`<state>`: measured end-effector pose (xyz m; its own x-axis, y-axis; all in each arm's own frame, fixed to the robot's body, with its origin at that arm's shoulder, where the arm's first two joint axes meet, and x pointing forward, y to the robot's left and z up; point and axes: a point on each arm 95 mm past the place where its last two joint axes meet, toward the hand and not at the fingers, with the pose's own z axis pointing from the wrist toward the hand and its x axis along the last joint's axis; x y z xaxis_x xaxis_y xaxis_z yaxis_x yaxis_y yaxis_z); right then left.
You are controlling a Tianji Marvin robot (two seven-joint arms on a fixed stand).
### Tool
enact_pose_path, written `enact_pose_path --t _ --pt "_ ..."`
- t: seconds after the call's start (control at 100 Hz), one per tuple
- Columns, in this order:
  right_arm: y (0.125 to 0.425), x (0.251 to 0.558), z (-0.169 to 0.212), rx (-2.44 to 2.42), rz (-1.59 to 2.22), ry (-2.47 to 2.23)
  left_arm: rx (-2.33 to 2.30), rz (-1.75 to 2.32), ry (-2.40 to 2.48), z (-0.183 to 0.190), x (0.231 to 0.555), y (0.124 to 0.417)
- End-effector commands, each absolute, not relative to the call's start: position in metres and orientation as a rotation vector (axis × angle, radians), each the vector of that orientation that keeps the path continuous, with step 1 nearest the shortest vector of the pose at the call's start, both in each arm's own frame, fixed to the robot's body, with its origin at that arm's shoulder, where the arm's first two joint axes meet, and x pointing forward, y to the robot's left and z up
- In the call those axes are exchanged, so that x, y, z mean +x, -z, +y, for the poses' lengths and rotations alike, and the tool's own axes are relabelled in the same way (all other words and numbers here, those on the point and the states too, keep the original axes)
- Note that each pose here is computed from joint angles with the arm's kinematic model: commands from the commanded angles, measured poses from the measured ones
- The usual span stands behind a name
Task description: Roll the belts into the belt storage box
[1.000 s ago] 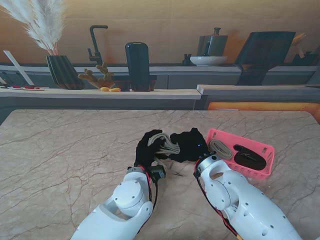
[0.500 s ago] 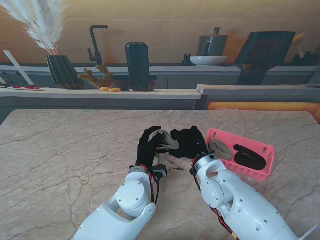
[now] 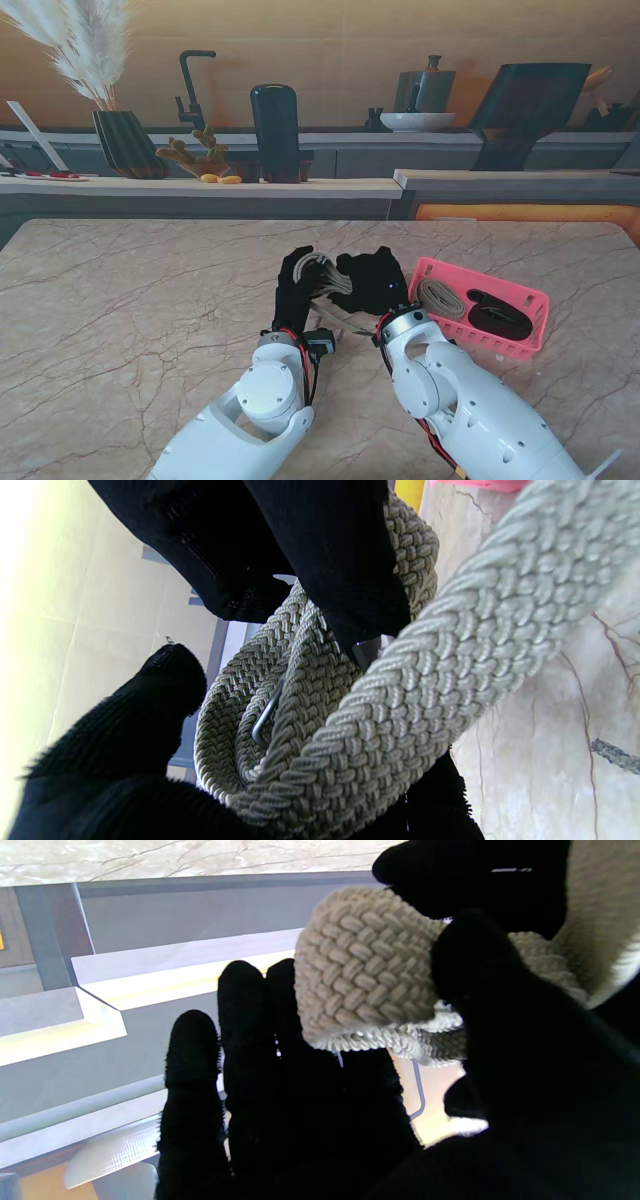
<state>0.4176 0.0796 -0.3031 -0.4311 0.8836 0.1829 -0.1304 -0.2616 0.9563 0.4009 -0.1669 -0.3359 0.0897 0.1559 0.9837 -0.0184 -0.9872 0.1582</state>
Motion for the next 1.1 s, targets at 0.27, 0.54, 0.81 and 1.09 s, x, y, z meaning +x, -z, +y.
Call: enact_pose_path --t 0.27,0.54,0.81,1.09 --pt "0.306 0.406 0.106 1.049 1.3 -1.882 2.2 0.176 -2.109 -0.17 0.401 0.329" --pt "0.311 0.406 0.113 1.08 1.295 -1.909 2.187 0.242 -2.062 -0.172 0.399 0.325" --pt "0.316 0.409 0.106 1.214 1.268 -1.859 2.175 0.323 -2.017 -0.171 0.398 0.32" --pt "0.312 0.405 0.081 1.312 1.268 -1.828 2.195 0.321 -2.051 -0.166 0.401 0.32"
